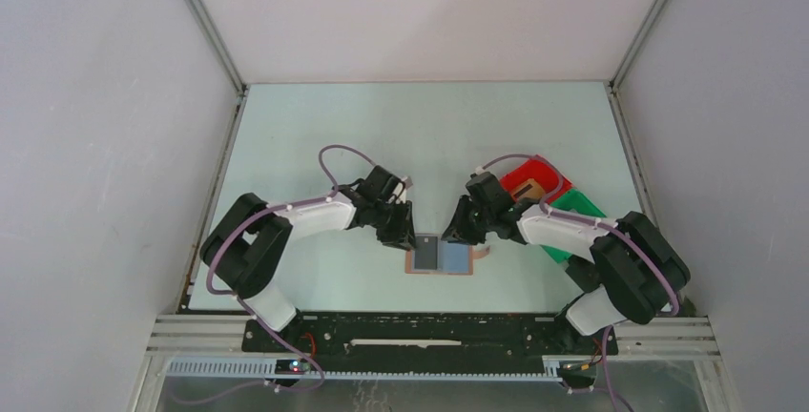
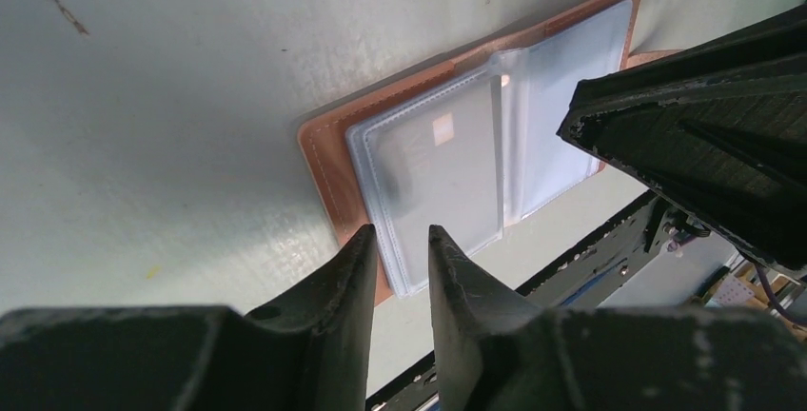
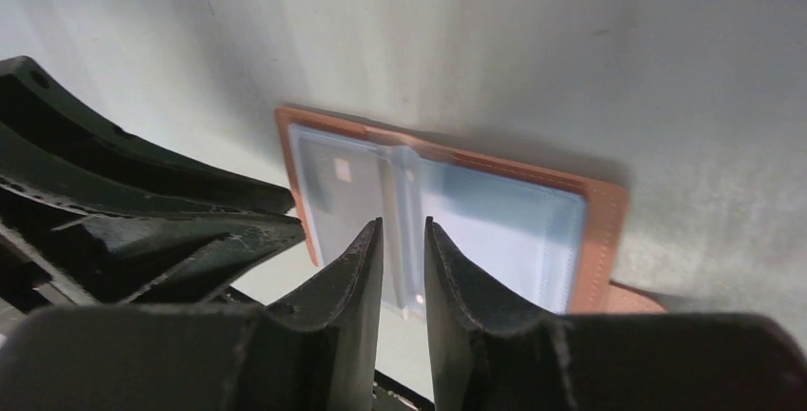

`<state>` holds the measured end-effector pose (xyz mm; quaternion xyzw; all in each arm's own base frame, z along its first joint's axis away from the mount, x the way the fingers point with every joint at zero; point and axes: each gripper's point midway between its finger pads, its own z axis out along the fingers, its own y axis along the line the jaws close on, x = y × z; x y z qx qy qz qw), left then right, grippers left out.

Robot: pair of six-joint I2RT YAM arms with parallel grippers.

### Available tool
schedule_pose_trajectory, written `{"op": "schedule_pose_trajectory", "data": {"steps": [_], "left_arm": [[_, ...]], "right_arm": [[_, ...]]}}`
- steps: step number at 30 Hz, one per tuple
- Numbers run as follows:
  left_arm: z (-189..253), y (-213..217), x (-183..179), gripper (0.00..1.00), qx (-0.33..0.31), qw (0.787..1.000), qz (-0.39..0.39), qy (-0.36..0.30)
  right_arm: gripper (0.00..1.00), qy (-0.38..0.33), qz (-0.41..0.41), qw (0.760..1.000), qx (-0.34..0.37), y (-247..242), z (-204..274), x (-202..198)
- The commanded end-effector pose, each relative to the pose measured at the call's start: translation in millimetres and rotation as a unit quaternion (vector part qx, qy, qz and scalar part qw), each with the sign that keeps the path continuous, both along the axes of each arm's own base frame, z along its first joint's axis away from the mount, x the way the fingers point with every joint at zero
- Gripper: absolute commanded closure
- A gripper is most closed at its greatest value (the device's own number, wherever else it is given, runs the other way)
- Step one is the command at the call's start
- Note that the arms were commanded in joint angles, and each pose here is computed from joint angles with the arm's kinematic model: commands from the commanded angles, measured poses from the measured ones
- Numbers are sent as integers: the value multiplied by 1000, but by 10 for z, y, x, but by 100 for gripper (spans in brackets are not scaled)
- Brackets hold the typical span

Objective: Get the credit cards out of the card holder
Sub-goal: Remove the credit card from the card holder.

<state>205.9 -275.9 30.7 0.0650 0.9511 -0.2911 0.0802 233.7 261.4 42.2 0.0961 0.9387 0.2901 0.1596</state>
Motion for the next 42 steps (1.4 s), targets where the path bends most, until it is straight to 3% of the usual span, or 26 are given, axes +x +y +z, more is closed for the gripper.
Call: {"op": "schedule_pose_trajectory", "data": {"steps": [1,12,23,42], "left_arm": [[78,-136,45,68,-25,1000,-6,-5],[15,-195,30,69,-29,1000,-9,9],[257,-178,87,69,-39,999,-2,-27],[201,-314,7,69,-57,998,-18,-4]], "right_arm": [[69,-3,-26,999,-19,-202,-14,-27],[67,0,-53,998,-35,-447,-68,-121],[66,-24,-65,997,-37,-539,15,-132],[67,26,-66,995,-66,-531,-352,-231]]}}
